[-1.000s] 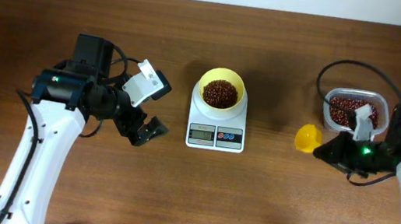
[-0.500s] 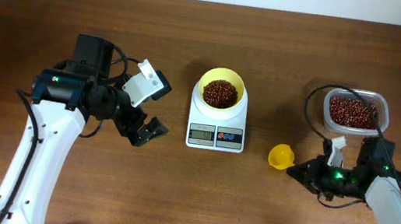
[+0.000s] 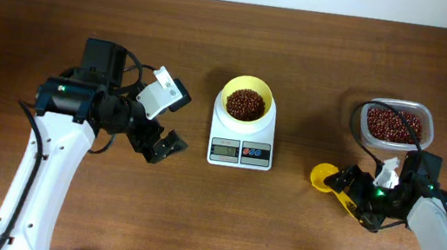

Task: Scoop item into bowl and weigh 50g on scale
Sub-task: 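Lower the scoop onto the table right of the scale and release it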

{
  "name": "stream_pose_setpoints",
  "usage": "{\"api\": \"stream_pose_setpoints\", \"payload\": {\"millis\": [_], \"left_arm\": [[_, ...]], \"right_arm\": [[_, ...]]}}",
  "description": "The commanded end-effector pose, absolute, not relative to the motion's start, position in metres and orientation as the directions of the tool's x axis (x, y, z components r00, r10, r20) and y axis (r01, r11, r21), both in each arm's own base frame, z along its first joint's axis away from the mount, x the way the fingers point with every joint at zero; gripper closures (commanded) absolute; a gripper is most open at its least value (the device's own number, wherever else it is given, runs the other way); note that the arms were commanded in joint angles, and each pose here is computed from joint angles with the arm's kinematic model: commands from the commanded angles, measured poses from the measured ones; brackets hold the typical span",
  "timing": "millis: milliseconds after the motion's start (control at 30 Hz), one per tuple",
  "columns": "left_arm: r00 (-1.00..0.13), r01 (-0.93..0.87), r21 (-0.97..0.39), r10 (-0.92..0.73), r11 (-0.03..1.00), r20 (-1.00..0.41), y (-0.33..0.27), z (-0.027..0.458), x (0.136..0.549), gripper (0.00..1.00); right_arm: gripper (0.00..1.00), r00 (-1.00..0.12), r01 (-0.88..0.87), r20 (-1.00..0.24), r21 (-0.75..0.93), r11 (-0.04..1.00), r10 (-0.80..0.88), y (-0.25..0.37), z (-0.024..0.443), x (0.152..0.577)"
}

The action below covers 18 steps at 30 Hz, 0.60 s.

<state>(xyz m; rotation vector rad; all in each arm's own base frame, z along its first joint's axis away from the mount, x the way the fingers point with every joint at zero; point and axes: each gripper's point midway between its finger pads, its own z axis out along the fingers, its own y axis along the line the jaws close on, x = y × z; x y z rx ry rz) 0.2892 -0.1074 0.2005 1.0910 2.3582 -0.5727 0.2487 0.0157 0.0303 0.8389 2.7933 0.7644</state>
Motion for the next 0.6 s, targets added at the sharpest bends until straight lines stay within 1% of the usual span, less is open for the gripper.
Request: {"api": "stream_pose_setpoints", "payload": {"millis": [0,167,200,267,400,467,567], "left_arm": [[-0.551,0.799,-0.166,0.592,0.578,-0.588,-0.109,0.202,0.289,0.01],[-0.551,0.799,-0.166,0.592,0.578,-0.588,-0.109,0.202,0.289,0.01],[-0.551,0.799,-0.166,0.592,0.578,-0.588,-0.109,0.202,0.289,0.01],[-0.551,0.799,-0.166,0.592,0.578,-0.588,-0.109,0.202,0.289,0.01],[-0.551,0.799,-0.166,0.592,0.578,-0.588,-0.109,0.202,0.289,0.01],[-0.551,0.799,-0.166,0.592,0.578,-0.588,-0.109,0.202,0.289,0.01],[-0.551,0.799,-0.166,0.592,0.578,-0.588,-0.109,0.202,0.289,0.01]], "right_arm": [[0.01,-0.755,0.612,0.071,0.434,0.661,0.652,0.006,0.023,0.244],[0.01,-0.755,0.612,0.061,0.424,0.668,0.653,0.004,0.022,0.244],[0.01,-0.753,0.619,0.066,0.407,0.672,0.654,0.002,0.020,0.241],[0.01,-0.748,0.643,0.123,0.379,0.665,0.653,0.006,0.019,0.227],[0.01,-0.771,0.619,0.119,0.376,0.690,0.626,0.006,0.019,0.224],[0.01,-0.779,0.603,0.089,0.373,0.705,0.620,0.004,0.023,0.224],[0.01,-0.779,0.585,-0.004,0.358,0.728,0.628,-0.005,0.042,0.222]]}}
